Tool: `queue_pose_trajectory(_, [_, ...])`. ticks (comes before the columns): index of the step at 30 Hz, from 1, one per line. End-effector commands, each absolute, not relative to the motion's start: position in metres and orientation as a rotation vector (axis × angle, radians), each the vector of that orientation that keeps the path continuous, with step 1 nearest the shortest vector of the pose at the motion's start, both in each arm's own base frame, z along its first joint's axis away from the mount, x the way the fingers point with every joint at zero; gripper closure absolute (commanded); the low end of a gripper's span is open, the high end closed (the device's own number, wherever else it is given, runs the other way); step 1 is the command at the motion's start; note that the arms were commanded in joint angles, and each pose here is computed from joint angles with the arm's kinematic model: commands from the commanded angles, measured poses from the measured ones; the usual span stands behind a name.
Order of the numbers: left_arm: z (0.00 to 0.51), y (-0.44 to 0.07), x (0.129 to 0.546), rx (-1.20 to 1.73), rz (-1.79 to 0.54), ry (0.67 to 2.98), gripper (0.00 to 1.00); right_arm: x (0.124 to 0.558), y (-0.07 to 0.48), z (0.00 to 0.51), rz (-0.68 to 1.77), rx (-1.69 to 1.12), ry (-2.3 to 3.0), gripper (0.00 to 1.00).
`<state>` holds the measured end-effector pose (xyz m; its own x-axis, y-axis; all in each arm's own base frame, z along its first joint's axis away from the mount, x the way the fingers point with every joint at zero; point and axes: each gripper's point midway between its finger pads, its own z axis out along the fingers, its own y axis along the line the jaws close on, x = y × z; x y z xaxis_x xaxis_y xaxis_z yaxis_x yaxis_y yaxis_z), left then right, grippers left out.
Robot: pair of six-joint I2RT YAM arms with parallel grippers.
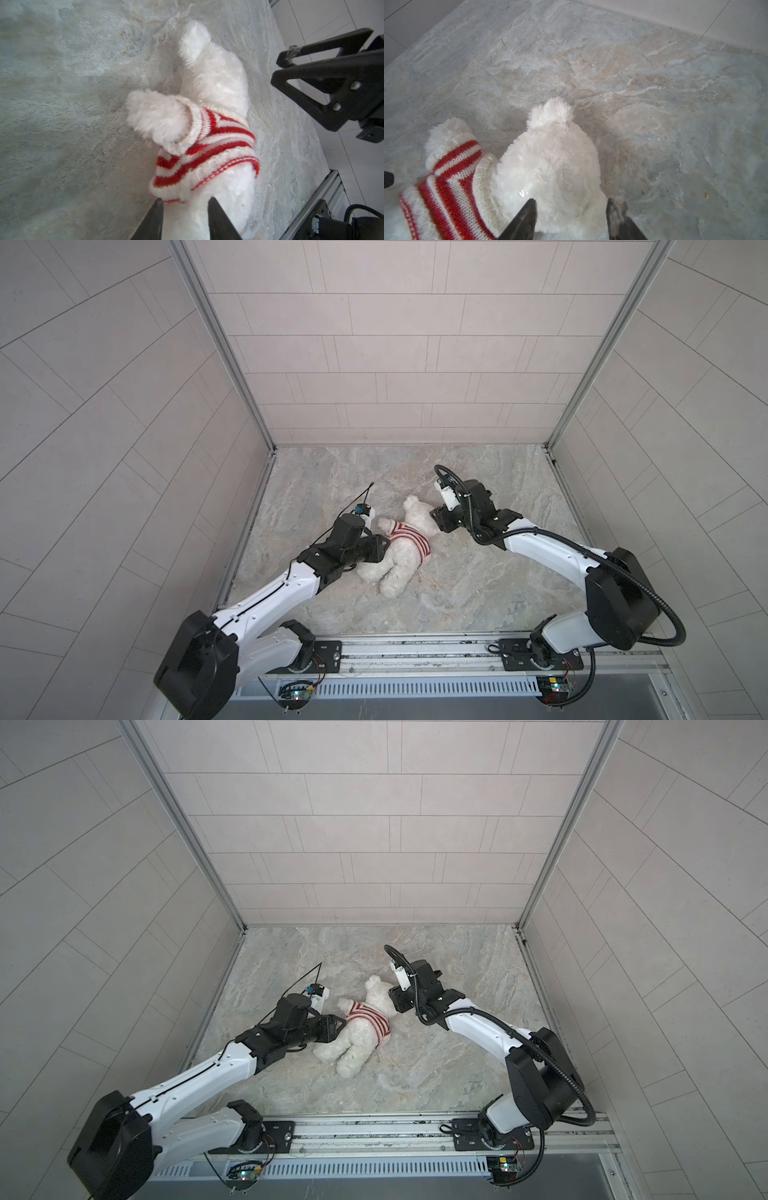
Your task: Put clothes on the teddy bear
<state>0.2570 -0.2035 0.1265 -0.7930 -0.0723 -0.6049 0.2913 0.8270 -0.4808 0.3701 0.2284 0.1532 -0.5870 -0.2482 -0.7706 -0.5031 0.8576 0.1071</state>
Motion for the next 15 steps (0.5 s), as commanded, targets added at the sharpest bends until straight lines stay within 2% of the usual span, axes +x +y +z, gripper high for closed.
queue_pose_trajectory(1, [0.139, -0.198, 0.257, 0.154, -0.728, 2.351, 0.56, 0.371, 0.240, 0.153, 0.464, -0.590, 2.223, 0.39])
queue_pose_trajectory(4, [0.146, -0.202, 0.250, 0.162, -0.755, 2.327, 0.51, 0.375, 0.246, 0.148, 0.486, -0.603, 2.235, 0.37])
queue_pose_trajectory(9, [0.149, -0.218, 0.236, 0.201, -0.790, 2.322, 0.47, 0.380, 0.256, 0.133, 0.515, -0.630, 2.280, 0.33])
queue_pose_trajectory(12, [0.140, -0.226, 0.229, 0.223, -0.805, 2.337, 0.39, 0.380, 0.261, 0.126, 0.549, -0.629, 2.280, 0.33])
queue_pose_trajectory(15, [0.123, -0.226, 0.225, 0.197, -0.813, 2.363, 0.38, 0.379, 0.263, 0.119, 0.569, -0.628, 2.290, 0.32])
